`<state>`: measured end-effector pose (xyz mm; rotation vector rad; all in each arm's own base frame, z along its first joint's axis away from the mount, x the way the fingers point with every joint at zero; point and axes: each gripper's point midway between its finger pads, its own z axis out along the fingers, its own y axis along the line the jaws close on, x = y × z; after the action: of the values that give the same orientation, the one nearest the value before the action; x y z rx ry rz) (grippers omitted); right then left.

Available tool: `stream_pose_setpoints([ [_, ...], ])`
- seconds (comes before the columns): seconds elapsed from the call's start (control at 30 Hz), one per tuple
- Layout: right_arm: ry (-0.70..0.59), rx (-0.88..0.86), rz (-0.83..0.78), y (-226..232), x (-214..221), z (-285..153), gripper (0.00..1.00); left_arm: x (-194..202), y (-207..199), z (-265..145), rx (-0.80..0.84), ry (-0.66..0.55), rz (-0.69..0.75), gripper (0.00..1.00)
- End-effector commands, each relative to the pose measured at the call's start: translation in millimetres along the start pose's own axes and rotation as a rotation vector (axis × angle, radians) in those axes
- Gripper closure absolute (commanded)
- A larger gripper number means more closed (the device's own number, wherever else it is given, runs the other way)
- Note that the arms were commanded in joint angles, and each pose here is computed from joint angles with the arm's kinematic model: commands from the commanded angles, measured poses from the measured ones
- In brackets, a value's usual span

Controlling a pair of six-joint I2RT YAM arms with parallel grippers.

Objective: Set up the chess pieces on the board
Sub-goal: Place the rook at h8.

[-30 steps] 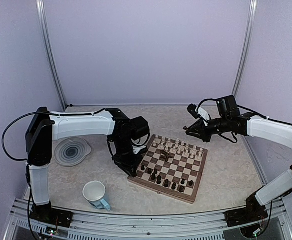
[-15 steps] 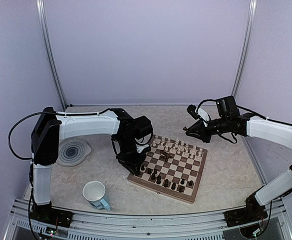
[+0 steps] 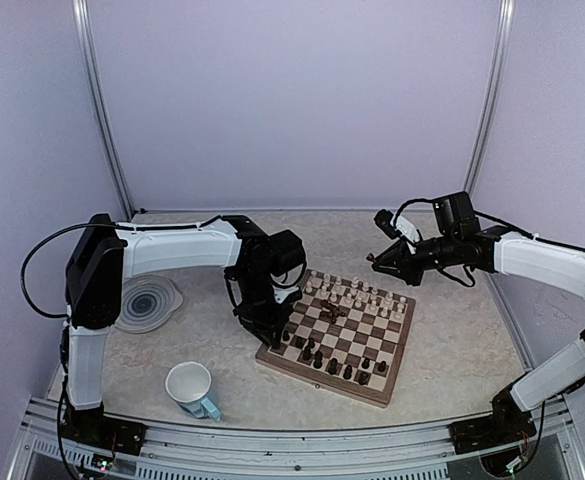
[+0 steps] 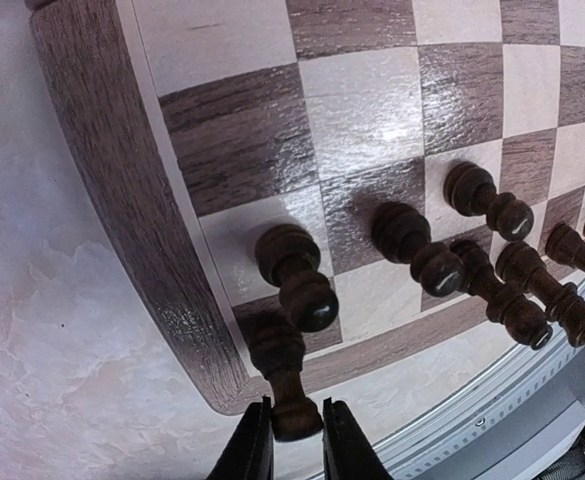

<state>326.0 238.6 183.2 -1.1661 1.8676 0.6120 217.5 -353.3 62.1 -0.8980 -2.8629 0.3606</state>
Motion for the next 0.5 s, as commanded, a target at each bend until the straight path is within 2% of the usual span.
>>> stream_pose_setpoints([
  [0.0, -0.014, 0.007, -0.007, 0, -1, -8, 1.0, -9, 0, -3, 0.0, -0.021, 0.01, 0.78],
  [0.47, -0.013, 0.01, -0.009, 0, -1, -8, 1.0, -11, -12, -2, 0.041, -0.026, 0.033, 0.77],
])
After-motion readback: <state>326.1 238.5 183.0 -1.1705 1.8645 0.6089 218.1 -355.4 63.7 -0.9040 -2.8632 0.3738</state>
